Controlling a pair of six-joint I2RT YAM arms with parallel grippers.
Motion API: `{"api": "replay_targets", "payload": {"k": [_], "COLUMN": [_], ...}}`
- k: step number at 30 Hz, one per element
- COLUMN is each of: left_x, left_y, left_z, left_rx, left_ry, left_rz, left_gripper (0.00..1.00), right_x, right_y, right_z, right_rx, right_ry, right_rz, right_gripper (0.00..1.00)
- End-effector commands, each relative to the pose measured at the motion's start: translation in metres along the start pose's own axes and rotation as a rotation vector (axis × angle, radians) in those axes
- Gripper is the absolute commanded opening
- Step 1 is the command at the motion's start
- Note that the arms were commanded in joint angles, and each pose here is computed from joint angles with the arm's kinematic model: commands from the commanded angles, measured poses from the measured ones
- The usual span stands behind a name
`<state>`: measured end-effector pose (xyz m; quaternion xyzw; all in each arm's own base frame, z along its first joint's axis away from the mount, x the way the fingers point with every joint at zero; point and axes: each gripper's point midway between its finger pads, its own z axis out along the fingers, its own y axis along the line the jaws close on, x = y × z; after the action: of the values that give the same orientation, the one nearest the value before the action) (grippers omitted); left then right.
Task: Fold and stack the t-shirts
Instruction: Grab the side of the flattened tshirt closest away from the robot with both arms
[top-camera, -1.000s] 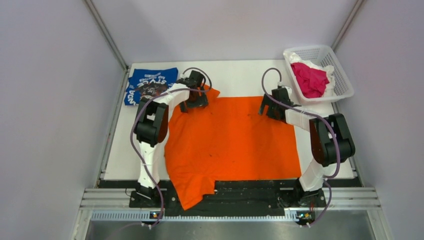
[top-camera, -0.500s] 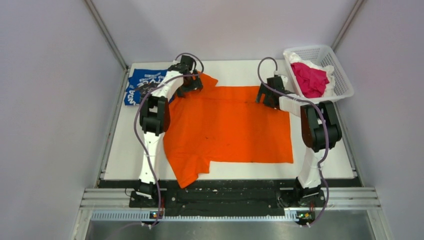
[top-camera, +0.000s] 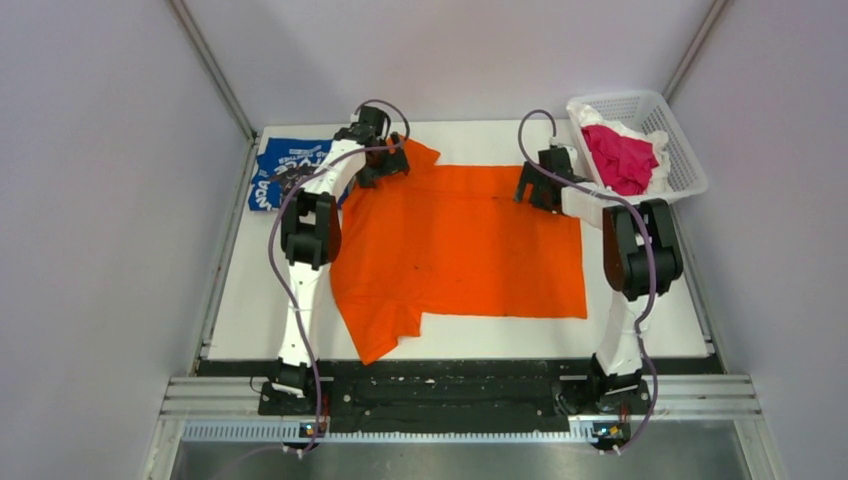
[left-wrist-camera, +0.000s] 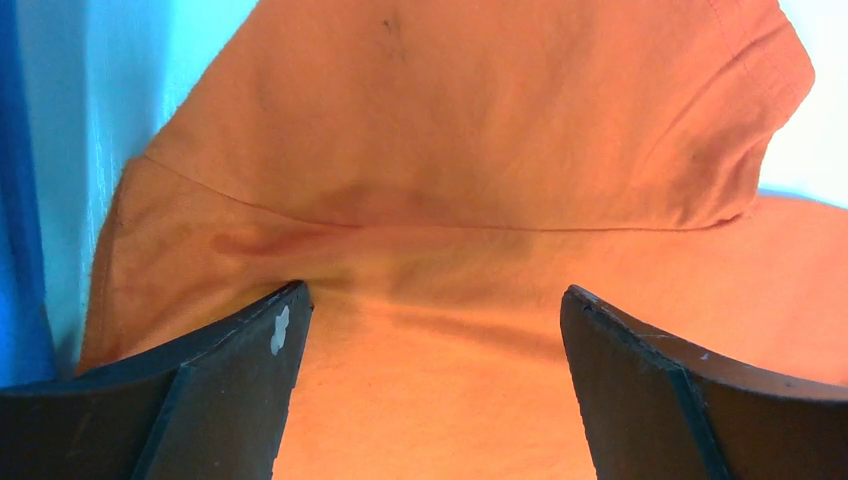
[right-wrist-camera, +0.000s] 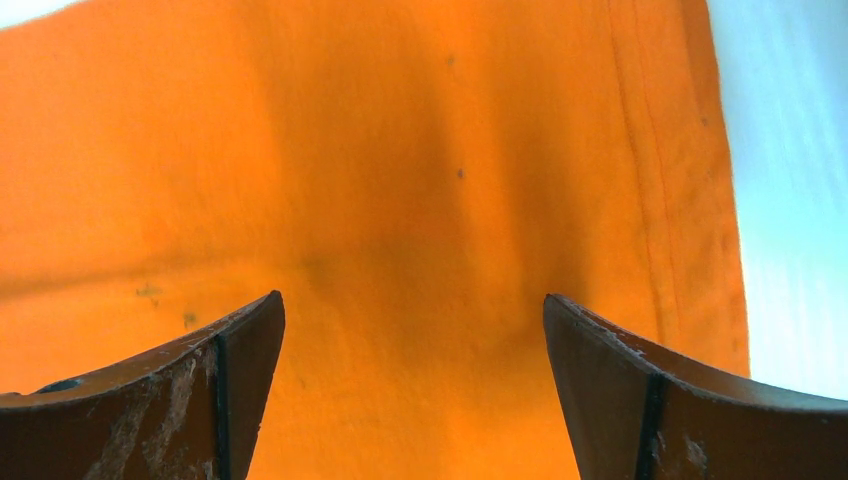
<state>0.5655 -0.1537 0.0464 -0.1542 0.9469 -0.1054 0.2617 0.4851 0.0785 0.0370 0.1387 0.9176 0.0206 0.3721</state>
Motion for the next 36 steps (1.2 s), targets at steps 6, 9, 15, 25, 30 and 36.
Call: {"api": "replay_targets", "payload": {"k": [6, 9, 15, 25, 30, 36], "left_x": [0.007, 0.048, 0.167, 0.343, 0.379, 0.387], "left_y": [-0.04, -0.025, 0.026, 0.117, 0.151, 0.135], "left_z": [-0.131, -0.161, -0.196, -0.245, -0.254, -0.238], "left_rx": [0.062, 0.034, -0.052, -0.203, -0.284, -0.183], "left_ry": [-0.153, -0.122, -0.043, 0.238, 0.302, 0.314], "left_rz": [0.104, 0.074, 0.082, 0.104, 0.07, 0.089], "left_gripper": [0.99, 0.99, 0.99, 0.97, 0.86, 0.68], "right_x": [-0.013, 0.006, 0.027, 0.025, 0.026, 0.027], "right_y": [-0.014, -0.028, -0.065, -0.078, -0.08, -0.081], "right_z": [-0.101, -0.122, -0.142, -0.161, -0.162, -0.162], "right_rx": [-0.052, -0.05, 0.015, 0.013, 0.02, 0.026], "right_ry": [-0.106, -0.117, -0.158, -0.218, -0.22, -0.221], "right_rz": [0.068, 0.126, 0.323, 0.351, 0.356, 0.358], "right_gripper": [0.99, 0.99, 0.99, 0.99, 0.99, 0.99]}}
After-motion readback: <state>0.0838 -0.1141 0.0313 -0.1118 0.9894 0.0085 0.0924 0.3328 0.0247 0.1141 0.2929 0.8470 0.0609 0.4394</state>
